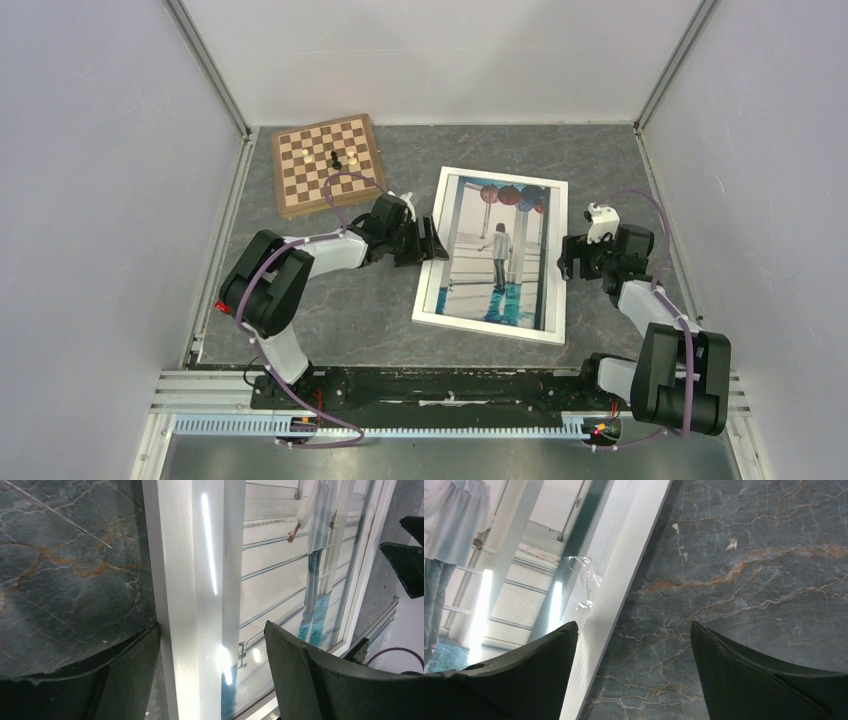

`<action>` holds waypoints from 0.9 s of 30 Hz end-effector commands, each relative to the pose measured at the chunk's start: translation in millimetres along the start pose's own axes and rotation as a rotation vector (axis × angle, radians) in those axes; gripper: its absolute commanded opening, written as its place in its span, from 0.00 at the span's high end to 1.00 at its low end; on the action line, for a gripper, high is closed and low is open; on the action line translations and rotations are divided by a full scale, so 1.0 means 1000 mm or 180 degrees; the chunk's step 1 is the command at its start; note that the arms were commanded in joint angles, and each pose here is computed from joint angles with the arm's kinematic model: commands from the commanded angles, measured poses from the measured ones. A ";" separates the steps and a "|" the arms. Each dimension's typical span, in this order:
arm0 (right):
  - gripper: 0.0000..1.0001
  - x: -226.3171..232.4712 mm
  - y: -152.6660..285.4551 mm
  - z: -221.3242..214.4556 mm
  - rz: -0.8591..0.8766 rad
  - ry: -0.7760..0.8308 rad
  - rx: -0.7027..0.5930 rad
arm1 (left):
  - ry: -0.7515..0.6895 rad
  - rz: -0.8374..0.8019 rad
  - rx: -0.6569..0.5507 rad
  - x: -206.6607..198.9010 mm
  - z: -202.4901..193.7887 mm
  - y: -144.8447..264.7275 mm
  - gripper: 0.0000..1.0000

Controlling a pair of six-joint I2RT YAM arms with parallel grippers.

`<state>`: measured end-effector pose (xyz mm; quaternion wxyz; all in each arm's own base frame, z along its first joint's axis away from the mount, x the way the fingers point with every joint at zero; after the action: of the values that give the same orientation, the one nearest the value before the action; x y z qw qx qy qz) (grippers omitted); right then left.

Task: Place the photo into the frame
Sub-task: Turn over the photo frame at the center of the board, then reset both arms

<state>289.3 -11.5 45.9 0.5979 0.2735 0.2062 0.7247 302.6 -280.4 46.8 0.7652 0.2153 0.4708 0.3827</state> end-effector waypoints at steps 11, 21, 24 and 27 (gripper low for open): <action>0.14 -0.004 -0.011 0.049 0.0081 0.0184 -0.0239 | 0.0071 -0.0271 0.0162 -0.035 -0.028 0.012 0.18; 0.11 -0.003 0.025 0.105 -0.0095 0.0518 -0.0855 | -0.0398 0.0104 -0.0346 -0.033 0.017 0.044 0.13; 0.03 0.001 0.040 0.116 -0.0134 0.0607 -0.1022 | -0.0617 0.0204 -0.0568 -0.040 0.043 0.064 0.09; 0.02 0.004 0.054 0.124 -0.0185 0.0671 -0.1165 | -0.0835 0.0371 -0.0821 -0.044 0.073 0.088 0.06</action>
<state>322.9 -18.6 136.6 0.6196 0.1384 0.1587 0.7562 290.8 -274.6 106.6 0.7887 0.2151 0.4036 0.4108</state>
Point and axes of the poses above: each gripper's point midway between its finger pads, its own y axis back along the fingers, its own x axis along the line the jaws close on, z = x × y, the point moved 1 cm from there along y, back along the fingers, and after that the axes turned 7 degrees about -y, right-handed, at the moved point
